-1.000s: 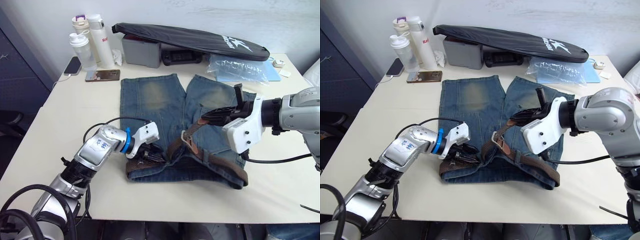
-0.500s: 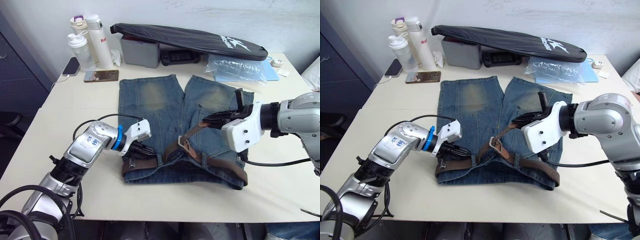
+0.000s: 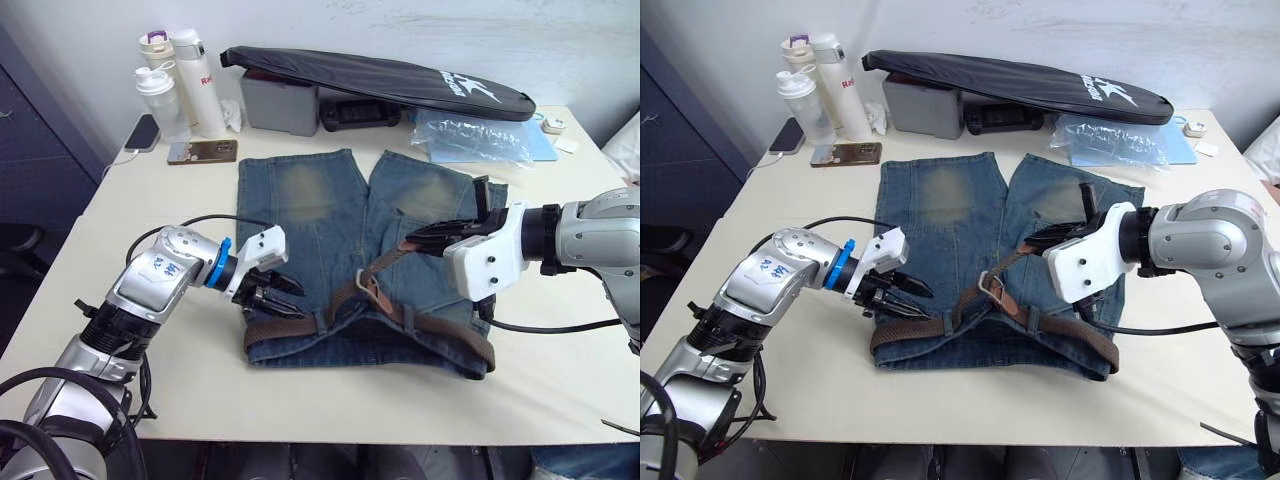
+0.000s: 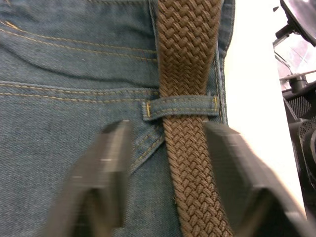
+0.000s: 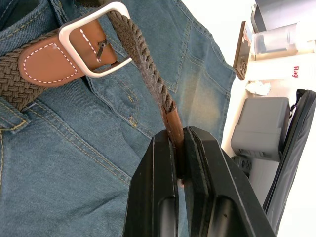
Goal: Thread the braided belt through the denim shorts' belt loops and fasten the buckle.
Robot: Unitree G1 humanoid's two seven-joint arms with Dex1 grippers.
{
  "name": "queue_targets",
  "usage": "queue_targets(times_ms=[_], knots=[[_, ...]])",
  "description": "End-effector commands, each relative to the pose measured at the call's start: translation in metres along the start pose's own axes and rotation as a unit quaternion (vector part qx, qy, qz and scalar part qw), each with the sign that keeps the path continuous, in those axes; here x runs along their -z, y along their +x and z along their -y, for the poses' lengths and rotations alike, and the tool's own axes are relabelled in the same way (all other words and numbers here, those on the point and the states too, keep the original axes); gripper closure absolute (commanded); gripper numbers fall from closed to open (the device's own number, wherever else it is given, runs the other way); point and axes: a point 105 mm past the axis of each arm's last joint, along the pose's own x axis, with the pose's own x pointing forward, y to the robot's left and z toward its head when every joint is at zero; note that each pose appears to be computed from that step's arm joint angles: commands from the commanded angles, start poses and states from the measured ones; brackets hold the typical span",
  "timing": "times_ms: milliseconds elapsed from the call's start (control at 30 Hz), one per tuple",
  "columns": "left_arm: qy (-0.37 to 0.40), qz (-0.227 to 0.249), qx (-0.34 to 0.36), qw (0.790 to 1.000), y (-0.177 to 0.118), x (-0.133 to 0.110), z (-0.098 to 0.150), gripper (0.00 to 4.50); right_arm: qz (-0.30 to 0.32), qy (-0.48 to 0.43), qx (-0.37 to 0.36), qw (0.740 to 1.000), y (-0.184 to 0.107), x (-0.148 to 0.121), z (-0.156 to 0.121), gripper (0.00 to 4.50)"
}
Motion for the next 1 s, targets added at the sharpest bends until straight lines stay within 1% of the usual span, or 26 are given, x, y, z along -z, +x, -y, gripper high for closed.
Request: queue_targets(times_ms=[33, 100, 233, 333, 400, 433, 633, 800, 1000], knots=[[0.003, 0.061, -0.032, 0.998, -0.005, -0.03, -0.011, 1.25, 0.007, -0.015, 0.029, 0.999, -0.005, -0.01, 0.01, 4.5], [0.007, 0.052, -0.039, 0.998, 0.001, -0.028, -0.013, 1.25, 0.007, -0.014, 0.029, 0.999, -0.005, -0.011, 0.01, 4.5], [0.013, 0.027, -0.022, 0.999, 0.023, -0.018, -0.005, 2.39, 0.007, -0.012, 0.029, 0.999, -0.005, -0.012, 0.01, 4.5], [0.024, 0.005, -0.021, 0.999, 0.031, -0.01, -0.004, 3.4, 0.007, -0.011, 0.028, 1.0, -0.005, -0.012, 0.01, 4.5], [0.027, -0.011, -0.032, 0.999, 0.034, -0.004, -0.008, 4.32, 0.007, -0.011, 0.029, 1.0, -0.006, -0.013, 0.01, 4.5], [0.03, -0.021, -0.039, 0.999, 0.037, 0.0, -0.011, 4.48, 0.006, -0.012, 0.029, 0.999, -0.006, -0.013, 0.01, 4.5], [0.068, -0.079, -0.059, 0.993, 0.052, 0.02, -0.017, 4.48, 0.006, -0.038, 0.034, 0.999, -0.009, -0.016, 0.016, 4.5], [0.091, -0.101, -0.043, 0.99, 0.062, 0.03, -0.013, 4.48, -0.001, -0.089, 0.033, 0.996, -0.015, -0.017, 0.028, 4.5], [0.097, -0.12, -0.035, 0.987, 0.064, 0.04, -0.012, 4.48, -0.034, -0.159, 0.02, 0.987, -0.032, -0.005, 0.046, 4.5]])
